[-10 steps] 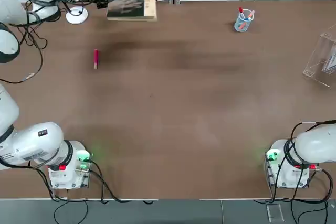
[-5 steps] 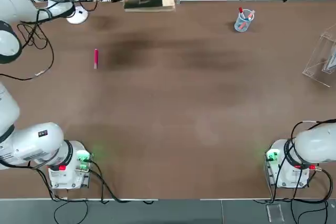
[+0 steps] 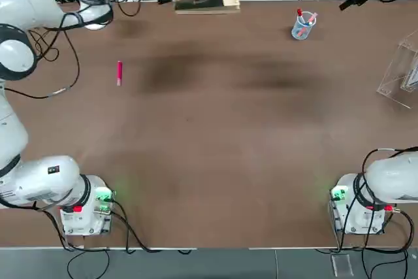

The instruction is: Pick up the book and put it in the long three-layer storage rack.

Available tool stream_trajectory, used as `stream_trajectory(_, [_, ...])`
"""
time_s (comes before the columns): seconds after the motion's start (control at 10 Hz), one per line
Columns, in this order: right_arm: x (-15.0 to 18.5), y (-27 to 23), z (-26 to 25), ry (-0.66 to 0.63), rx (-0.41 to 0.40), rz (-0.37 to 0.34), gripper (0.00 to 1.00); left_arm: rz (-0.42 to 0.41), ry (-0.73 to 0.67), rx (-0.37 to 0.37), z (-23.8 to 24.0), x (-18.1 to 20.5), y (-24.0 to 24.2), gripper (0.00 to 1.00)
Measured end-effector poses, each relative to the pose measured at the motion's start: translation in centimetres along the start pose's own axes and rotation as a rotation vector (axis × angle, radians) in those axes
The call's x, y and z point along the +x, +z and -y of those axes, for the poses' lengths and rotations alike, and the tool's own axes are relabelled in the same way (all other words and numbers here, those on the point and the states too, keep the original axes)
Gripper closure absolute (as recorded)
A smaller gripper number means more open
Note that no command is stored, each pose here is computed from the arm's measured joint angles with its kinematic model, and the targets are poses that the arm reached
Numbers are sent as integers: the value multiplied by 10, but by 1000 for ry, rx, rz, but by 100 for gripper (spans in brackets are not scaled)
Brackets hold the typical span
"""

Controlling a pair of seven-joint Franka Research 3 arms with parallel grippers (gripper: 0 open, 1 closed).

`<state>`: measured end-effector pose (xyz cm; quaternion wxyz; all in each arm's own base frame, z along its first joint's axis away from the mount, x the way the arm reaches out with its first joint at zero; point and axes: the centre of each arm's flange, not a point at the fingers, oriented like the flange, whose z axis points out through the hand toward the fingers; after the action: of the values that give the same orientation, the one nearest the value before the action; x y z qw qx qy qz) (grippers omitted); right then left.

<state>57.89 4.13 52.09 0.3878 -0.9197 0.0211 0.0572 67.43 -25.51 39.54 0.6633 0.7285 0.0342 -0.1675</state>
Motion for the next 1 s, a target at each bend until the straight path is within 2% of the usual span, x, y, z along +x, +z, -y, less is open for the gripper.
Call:
stream_trajectory(0.3, [1,21,-12,74,190,14,0,5,-7,-1,-1,-4,47,96])
stream_trajectory(0.5, [1,36,-22,70,268,23,0,3,-24,-25,-1,-7,75,96])
stream_trajectory(0.8, [-3,53,-40,26,344,19,0,-24,-50,-50,-1,-10,111,96])
stream_trajectory(1.0, [-5,60,-50,55,440,0,0,-38,-58,-57,-2,-14,131,96])
